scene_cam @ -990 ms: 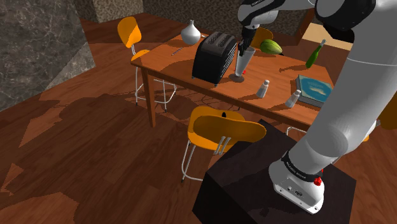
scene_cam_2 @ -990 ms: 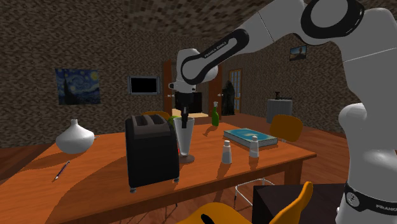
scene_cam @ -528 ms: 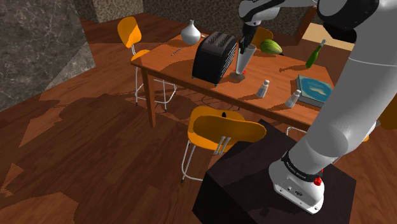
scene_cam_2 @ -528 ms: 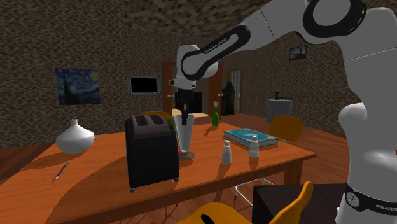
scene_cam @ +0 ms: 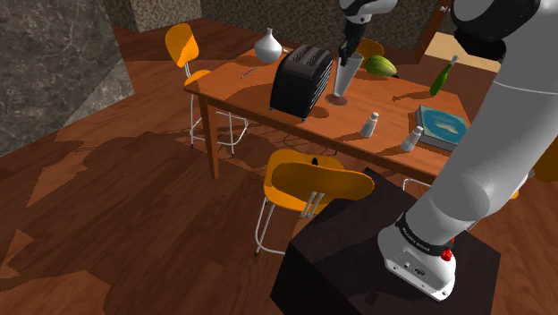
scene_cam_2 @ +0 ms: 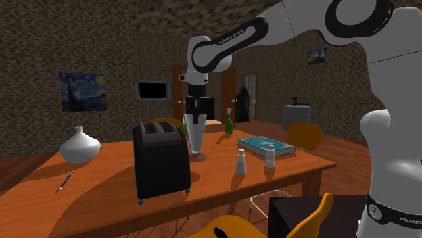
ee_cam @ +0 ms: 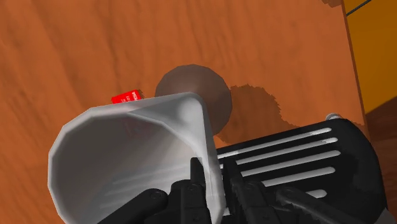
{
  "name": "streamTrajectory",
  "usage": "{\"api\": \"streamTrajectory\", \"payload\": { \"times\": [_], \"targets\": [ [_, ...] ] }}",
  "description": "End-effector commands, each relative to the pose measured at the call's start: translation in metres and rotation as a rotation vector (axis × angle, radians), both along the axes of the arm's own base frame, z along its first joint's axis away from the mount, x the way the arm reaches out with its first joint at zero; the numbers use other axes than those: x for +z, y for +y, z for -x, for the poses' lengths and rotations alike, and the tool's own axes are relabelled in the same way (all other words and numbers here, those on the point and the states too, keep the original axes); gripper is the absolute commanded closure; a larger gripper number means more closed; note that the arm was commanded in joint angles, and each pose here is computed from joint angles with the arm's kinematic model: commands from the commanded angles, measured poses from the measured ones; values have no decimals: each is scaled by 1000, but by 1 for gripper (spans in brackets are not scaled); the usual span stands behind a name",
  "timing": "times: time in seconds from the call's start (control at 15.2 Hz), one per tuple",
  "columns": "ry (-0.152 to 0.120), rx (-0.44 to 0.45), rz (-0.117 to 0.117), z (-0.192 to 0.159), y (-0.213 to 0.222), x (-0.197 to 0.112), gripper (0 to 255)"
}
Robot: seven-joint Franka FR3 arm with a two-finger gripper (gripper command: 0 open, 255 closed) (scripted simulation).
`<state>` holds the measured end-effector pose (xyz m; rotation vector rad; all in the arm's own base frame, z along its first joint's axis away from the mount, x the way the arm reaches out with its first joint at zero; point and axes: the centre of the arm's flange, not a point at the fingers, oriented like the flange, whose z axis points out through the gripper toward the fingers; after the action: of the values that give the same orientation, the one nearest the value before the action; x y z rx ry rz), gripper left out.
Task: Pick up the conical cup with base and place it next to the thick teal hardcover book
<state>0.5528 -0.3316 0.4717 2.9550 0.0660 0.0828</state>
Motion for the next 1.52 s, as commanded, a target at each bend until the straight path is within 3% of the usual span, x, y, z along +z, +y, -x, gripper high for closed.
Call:
{"api": "streamTrajectory", "payload": {
  "times": [0.0,1.45],
  "targets": [
    [0,0,0,0,0,11,255],
    [0,0,0,0,0,127,255]
  ]
}}
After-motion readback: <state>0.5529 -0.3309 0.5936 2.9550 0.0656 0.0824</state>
